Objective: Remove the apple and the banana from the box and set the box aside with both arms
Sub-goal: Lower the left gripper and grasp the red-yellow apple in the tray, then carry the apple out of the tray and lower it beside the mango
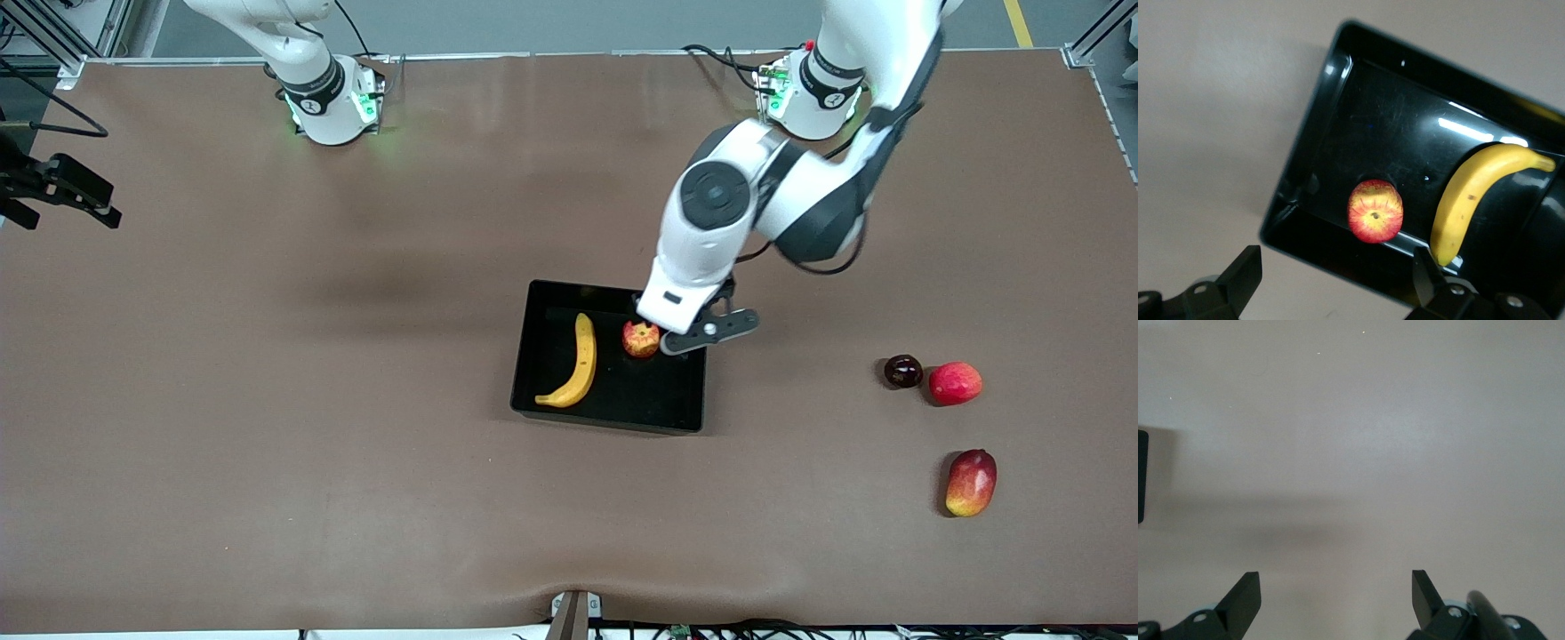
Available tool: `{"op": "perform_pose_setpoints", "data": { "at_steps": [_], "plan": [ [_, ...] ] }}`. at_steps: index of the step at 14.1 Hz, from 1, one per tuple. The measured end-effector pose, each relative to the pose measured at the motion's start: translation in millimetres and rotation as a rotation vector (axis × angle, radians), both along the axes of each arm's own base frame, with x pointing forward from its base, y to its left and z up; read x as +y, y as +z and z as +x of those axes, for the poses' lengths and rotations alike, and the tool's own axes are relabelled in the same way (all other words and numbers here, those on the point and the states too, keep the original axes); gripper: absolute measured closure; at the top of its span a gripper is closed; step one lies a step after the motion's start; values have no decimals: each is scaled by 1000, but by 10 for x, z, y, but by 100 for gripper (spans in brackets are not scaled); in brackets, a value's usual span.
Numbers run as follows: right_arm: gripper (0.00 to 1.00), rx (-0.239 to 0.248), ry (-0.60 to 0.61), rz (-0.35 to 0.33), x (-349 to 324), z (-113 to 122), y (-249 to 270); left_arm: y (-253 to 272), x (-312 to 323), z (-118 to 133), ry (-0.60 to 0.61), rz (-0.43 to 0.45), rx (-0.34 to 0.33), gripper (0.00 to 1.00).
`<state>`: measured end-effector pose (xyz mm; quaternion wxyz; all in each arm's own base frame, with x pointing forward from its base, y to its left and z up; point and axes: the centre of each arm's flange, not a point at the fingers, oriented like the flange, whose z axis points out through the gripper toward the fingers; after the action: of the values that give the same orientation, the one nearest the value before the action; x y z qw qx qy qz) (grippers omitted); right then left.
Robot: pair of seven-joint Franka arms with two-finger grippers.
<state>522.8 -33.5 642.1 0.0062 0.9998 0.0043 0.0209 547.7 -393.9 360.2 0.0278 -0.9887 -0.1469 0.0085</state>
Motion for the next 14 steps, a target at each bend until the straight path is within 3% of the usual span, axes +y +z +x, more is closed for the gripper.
{"op": "perform_pose_setpoints", "data": {
  "at_steps": [3,8,14],
  "plan": [
    [0,0,-1,0,-6,0,0,-425,-248,-113,-1,39,-20,0],
    [0,0,-2,0,-9,-1,0,-1119,-295,-164,9,7,-25,0],
    [0,0,-2,0,-10,-1,0,-1420,-225,-179,17,7,-1,3]
  ]
}}
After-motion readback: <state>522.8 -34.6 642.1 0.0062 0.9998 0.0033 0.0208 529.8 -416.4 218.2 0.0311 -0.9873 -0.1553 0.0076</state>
